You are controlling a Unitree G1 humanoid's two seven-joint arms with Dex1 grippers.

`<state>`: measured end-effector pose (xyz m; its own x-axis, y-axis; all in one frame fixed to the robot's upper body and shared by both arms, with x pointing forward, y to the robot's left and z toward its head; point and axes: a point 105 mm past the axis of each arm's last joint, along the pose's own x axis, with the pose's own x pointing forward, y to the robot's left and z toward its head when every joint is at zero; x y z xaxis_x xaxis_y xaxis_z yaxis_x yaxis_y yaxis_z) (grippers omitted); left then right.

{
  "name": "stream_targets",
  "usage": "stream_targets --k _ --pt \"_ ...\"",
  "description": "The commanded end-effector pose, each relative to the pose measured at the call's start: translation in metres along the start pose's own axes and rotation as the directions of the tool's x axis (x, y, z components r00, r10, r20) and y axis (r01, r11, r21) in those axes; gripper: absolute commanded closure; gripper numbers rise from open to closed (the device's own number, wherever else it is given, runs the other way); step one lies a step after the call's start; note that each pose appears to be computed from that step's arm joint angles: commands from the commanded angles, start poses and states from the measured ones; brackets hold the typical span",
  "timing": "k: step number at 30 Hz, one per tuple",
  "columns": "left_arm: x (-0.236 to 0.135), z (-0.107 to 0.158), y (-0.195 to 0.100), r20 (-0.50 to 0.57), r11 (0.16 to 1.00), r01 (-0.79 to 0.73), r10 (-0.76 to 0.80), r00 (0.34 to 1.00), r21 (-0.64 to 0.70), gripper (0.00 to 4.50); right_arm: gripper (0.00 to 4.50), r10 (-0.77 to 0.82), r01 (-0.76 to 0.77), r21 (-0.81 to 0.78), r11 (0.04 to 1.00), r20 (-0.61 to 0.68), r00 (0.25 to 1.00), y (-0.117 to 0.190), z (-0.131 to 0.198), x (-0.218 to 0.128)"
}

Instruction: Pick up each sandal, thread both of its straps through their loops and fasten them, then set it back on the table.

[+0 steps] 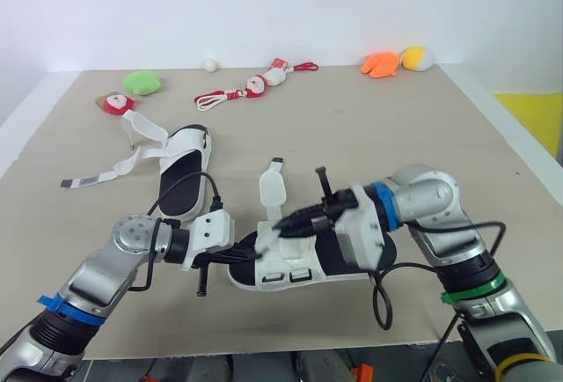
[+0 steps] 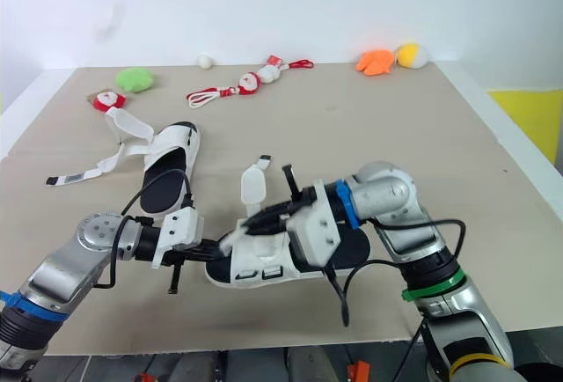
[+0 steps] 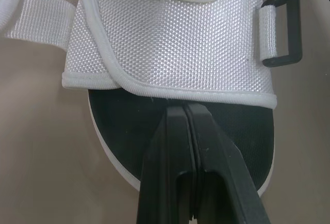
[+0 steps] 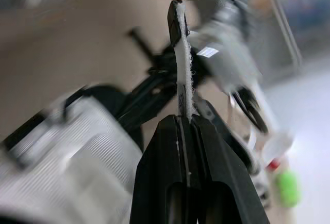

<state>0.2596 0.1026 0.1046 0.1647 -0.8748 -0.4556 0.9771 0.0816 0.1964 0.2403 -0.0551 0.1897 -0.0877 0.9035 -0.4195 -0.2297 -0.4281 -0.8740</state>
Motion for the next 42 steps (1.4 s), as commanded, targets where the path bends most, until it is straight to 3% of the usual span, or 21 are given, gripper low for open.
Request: stream_targets --k 1,6,11,14,21,22,24,25,27,29,31,32,34,38,42 --pt "0.0 -0.026 -0.008 -0.101 0.997 0.008 -0.015 0.995 -0.077 4.5 4.43 0.084 -0.079 -0.227 0.971 0.009 0.996 0.016 0.009 0.003" --pt "0.0 -0.025 -0.01 -0.101 0.997 0.016 -0.024 0.995 -0.079 4.5 4.43 0.19 -0.163 -0.307 0.938 0.058 0.98 0.05 0.024 0.007" --pt "0.0 -0.025 -0.011 -0.101 0.996 0.019 -0.028 0.995 -0.082 4.5 4.43 0.146 -0.122 -0.205 0.971 0.107 0.983 0.059 0.035 0.008" --pt "0.001 -0.024 -0.013 -0.097 0.996 0.026 -0.034 0.995 -0.087 4.5 3.63 0.115 -0.095 -0.15 0.984 0.13 0.985 0.058 0.046 0.005" --pt "0.003 -0.025 -0.019 -0.094 0.994 0.044 -0.053 0.994 -0.101 4.5 0.41 0.089 -0.093 0.033 0.995 0.1 0.991 0.06 0.055 -0.019" --pt "0.003 -0.025 -0.02 -0.093 0.994 0.045 -0.055 0.994 -0.102 4.5 0.08 0.085 -0.092 0.078 0.993 0.095 0.992 0.06 0.055 -0.02" --pt "0.004 -0.024 -0.021 -0.09 0.993 0.048 -0.058 0.994 -0.105 4.5 0.08 0.032 -0.051 0.28 0.959 0.073 0.997 0.055 0.052 -0.025" --pt "0.004 -0.024 -0.021 -0.088 0.993 0.049 -0.059 0.994 -0.107 4.5 0.08 -0.014 -0.015 0.499 0.866 0.054 0.998 0.051 0.05 -0.03" --pt "0.006 -0.024 -0.022 -0.085 0.992 0.05 -0.06 0.995 -0.111 4.5 0.08 -0.031 -0.016 0.828 0.56 0.039 0.999 0.055 0.053 -0.036" --pt "0.006 -0.024 -0.022 -0.083 0.992 0.05 -0.06 0.995 -0.114 4.5 0.08 0.006 -0.06 0.949 0.31 0.061 0.998 0.061 0.061 -0.039" --pt "0.006 -0.024 -0.023 -0.083 0.992 0.052 -0.062 0.995 -0.117 4.5 0.08 -0.036 -0.098 0.992 -0.075 0.096 0.995 0.063 0.069 -0.042" --pt "0.006 -0.024 -0.023 -0.082 0.992 0.053 -0.063 0.995 -0.119 4.5 0.08 -0.036 -0.132 0.969 -0.208 0.127 0.991 0.065 0.075 -0.044" --pt "0.006 -0.024 -0.024 -0.082 0.991 0.053 -0.063 0.995 -0.121 4.5 0.08 -0.054 -0.135 0.941 -0.309 0.124 0.991 0.063 0.075 -0.043" --pt "0.005 -0.024 -0.027 -0.083 0.99 0.056 -0.067 0.994 -0.128 4.5 0.08 0.007 0.012 0.848 -0.53 -0.01 1.0 0.087 0.049 -0.034" --pt "0.004 -0.025 -0.028 -0.086 0.99 0.055 -0.067 0.994 -0.133 4.5 0.08 0.002 0.035 0.765 -0.643 -0.044 0.999 0.092 0.036 -0.015"
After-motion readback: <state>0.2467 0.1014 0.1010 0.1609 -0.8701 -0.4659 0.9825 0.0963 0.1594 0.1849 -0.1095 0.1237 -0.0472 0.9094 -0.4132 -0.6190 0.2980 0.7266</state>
